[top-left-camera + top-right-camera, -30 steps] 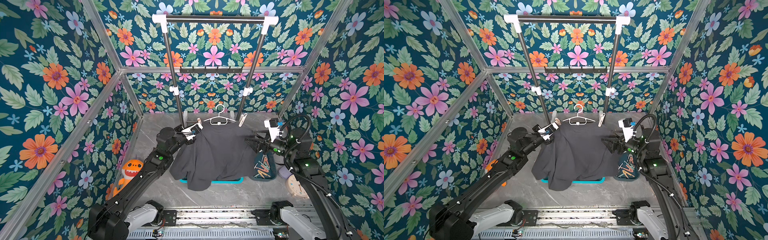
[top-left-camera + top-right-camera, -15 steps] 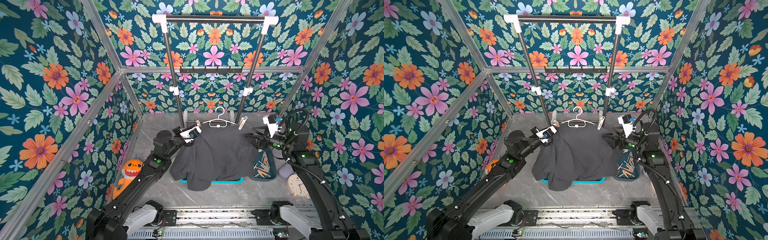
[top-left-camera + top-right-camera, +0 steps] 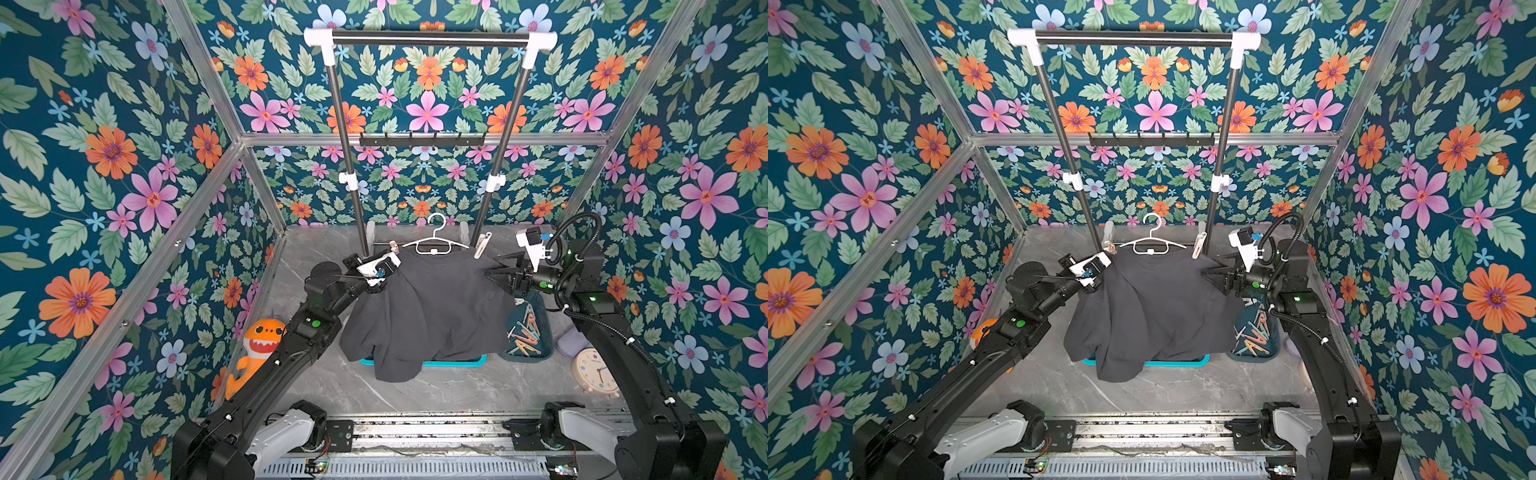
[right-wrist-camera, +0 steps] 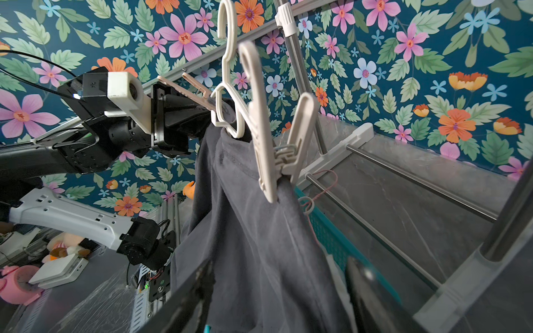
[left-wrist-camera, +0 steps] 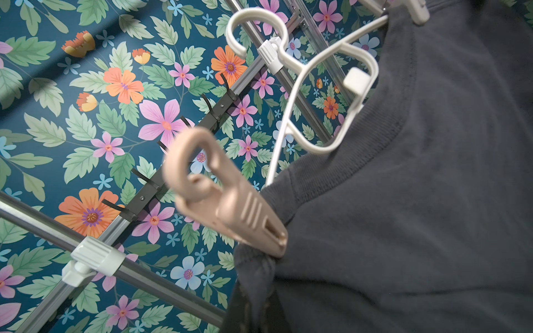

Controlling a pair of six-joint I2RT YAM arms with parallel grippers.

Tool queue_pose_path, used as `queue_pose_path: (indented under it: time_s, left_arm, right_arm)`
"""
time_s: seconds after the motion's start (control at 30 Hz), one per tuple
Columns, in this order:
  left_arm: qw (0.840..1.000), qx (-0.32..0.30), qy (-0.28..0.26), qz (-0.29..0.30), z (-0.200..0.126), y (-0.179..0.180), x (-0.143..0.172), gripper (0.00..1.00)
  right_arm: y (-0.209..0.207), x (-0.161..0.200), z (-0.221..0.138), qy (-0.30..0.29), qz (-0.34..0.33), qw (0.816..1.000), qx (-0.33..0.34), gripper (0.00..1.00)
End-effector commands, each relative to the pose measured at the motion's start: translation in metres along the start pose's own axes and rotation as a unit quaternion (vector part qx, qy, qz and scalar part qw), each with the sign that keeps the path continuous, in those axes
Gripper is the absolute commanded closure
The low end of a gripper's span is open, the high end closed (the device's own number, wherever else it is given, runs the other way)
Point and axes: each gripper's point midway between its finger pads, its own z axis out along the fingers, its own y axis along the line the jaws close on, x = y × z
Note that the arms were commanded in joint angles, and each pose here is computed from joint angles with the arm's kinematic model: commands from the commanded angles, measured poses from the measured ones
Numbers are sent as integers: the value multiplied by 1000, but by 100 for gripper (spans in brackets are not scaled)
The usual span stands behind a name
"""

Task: Use clothespins to secure the t-shirt on both sides of the hanger
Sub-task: Hang the hanger on the clothesline.

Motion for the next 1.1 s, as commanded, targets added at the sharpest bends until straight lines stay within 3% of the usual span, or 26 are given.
queue_pose_path:
  time_s: [0.0, 0.27, 0.5, 0.8, 0.9, 1.07]
  left_arm:
    - [999, -33, -26, 0, 0, 16, -14, 100]
    - [999, -34, -24, 0, 2, 17, -12, 100]
    - [999, -40, -24, 2, 1, 20, -13, 100]
    - [999, -42, -17, 3, 2, 20, -7, 100]
    - [999, -47, -17, 5, 2, 21, -6, 100]
    - [999, -45, -14, 3, 3, 20, -2, 100]
  right_arm:
    - [6, -1, 2, 0, 1, 1000, -25, 36]
    - [6, 3, 3, 11, 16, 999, -27, 49]
    - [4, 13, 11, 37, 27, 999, -16, 68]
    - [9, 13, 7, 33, 21, 999, -5, 77]
    - [9, 13, 5, 31, 20, 999, -1, 87]
    - [10, 13, 6, 33, 23, 999, -2, 89]
